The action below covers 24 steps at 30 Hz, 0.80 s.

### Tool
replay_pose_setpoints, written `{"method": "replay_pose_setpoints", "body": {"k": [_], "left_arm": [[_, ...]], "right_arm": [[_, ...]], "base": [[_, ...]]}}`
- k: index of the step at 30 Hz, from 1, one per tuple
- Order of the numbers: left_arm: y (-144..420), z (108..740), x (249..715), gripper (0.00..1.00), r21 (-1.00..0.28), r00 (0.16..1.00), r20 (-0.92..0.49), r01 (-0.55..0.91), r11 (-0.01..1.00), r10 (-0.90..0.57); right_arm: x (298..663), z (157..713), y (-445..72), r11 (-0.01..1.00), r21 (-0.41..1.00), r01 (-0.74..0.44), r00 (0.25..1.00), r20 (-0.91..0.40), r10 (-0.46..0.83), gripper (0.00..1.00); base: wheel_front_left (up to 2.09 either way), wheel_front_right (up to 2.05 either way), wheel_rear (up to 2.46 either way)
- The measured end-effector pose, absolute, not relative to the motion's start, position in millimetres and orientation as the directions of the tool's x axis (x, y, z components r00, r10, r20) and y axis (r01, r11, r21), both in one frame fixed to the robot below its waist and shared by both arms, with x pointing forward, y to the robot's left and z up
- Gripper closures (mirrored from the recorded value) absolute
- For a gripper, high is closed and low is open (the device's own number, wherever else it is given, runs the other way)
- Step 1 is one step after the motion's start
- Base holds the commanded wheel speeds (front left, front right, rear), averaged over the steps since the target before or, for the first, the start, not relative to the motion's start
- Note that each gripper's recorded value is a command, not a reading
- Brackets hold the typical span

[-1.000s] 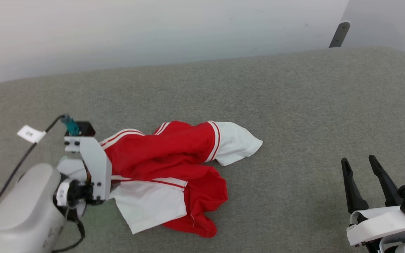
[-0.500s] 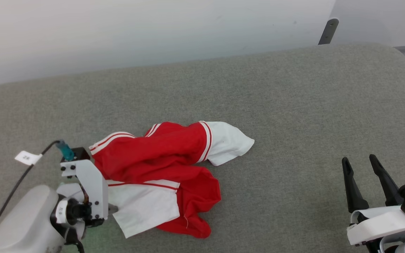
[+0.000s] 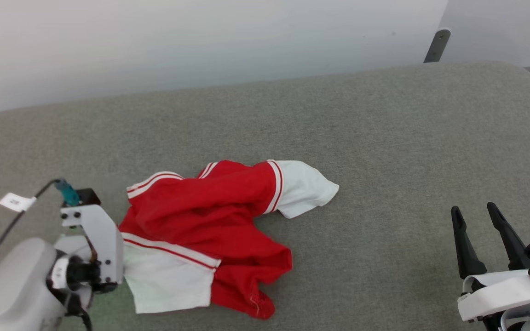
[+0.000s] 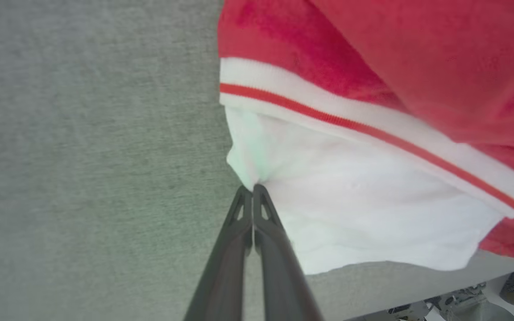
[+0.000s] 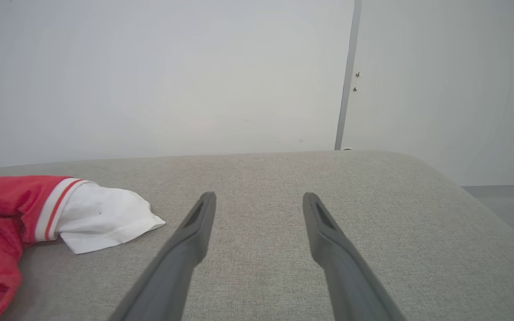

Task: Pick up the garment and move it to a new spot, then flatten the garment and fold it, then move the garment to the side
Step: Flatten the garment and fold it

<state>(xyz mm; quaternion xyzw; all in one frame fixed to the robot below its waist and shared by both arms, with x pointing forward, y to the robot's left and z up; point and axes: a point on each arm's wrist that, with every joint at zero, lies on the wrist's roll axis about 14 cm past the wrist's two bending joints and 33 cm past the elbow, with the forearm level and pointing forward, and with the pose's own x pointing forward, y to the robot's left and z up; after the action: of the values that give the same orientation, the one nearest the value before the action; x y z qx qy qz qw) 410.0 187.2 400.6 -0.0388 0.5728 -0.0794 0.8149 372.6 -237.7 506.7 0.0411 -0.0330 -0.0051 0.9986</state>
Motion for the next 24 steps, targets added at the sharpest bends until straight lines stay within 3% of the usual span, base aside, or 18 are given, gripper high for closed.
{"method": "replay_pose_setpoints", "body": {"k": [11, 24], "left_arm": [[252, 434, 420, 1.00, 0.023, 0.411, -0.912, 0.063, 0.998, -0.005], [299, 421, 413, 1.00, 0.144, 0.372, -0.918, -0.002, 0.990, 0.134]], "right_arm": [[376, 508, -232, 0.997, 0.076, -0.015, 0.998, 0.070, 0.009, 0.00], [375, 502, -235, 0.998, 0.068, -0.010, 0.999, 0.051, 0.007, 0.00]], "base": [[0.00, 0.00, 0.00], [0.00, 0.00, 0.00]]}}
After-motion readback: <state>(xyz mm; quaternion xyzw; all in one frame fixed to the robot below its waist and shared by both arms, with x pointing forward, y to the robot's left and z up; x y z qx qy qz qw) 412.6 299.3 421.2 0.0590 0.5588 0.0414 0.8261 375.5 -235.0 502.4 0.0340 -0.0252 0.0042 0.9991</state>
